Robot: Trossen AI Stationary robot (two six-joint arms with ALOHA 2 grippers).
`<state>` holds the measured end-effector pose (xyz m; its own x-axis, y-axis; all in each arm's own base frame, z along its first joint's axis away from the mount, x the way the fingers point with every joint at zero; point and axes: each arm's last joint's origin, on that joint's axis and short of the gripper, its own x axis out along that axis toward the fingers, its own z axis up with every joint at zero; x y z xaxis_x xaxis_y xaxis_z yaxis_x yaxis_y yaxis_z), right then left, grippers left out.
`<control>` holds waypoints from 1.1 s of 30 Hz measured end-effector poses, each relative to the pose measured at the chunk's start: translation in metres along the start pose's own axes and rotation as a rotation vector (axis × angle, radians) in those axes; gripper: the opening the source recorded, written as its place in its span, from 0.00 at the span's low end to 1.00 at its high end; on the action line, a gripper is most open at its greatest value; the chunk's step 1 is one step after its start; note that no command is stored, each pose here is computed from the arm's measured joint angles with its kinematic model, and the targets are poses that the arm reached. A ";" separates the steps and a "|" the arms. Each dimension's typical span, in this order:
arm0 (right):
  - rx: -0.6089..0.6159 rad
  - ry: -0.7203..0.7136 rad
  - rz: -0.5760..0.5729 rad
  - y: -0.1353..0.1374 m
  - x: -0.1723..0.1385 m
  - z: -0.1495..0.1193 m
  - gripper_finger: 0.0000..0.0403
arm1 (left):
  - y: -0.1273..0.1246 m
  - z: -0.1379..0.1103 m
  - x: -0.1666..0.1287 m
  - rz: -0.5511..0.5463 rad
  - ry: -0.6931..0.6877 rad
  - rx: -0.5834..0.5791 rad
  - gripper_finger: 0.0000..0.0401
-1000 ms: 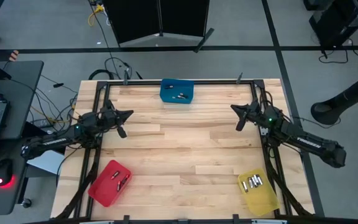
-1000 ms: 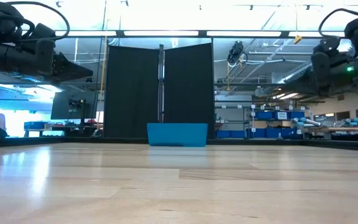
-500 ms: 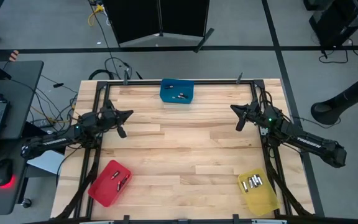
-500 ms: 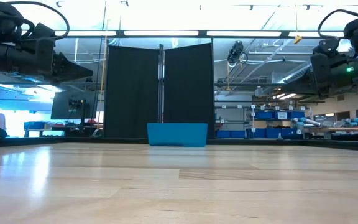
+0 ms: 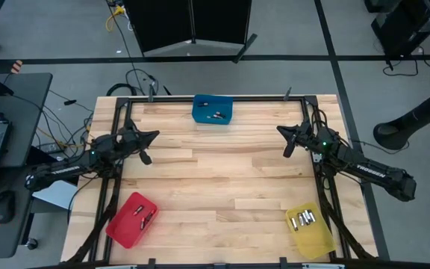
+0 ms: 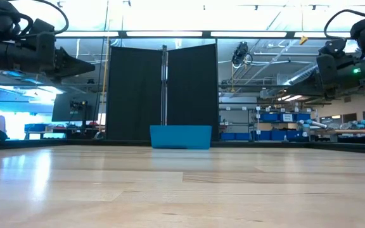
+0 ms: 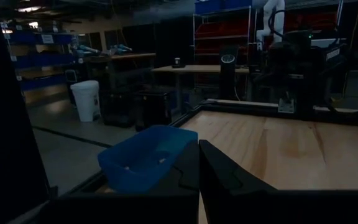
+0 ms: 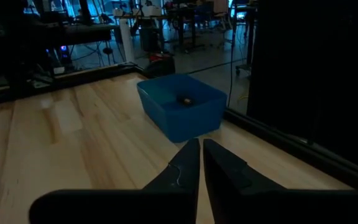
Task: Sort batteries
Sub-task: Return to Home Position
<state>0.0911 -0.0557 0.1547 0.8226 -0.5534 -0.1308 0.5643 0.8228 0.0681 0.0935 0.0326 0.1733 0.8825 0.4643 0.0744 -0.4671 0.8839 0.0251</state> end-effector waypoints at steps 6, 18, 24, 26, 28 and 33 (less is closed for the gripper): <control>0.000 0.000 0.000 0.000 0.000 0.000 0.08 | 0.000 0.000 0.000 0.000 -0.001 0.000 0.01; 0.000 -0.001 0.000 0.000 0.000 0.000 0.08 | 0.000 0.000 0.000 -0.003 -0.002 -0.001 0.03; 0.000 -0.001 0.000 0.000 0.000 0.000 0.07 | 0.000 0.000 0.000 -0.004 -0.002 -0.001 0.03; 0.000 -0.001 0.000 0.000 0.000 0.000 0.07 | 0.000 0.000 0.000 -0.004 -0.002 -0.001 0.04; 0.000 -0.001 0.000 0.000 0.000 0.000 0.08 | 0.000 0.000 0.000 -0.004 -0.002 -0.001 0.04; 0.000 -0.001 0.000 0.000 0.000 0.000 0.08 | 0.000 0.000 0.000 -0.004 -0.002 -0.001 0.04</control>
<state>0.0911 -0.0557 0.1548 0.8229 -0.5531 -0.1301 0.5639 0.8230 0.0680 0.0935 0.0325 0.1734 0.8842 0.4609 0.0764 -0.4638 0.8856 0.0246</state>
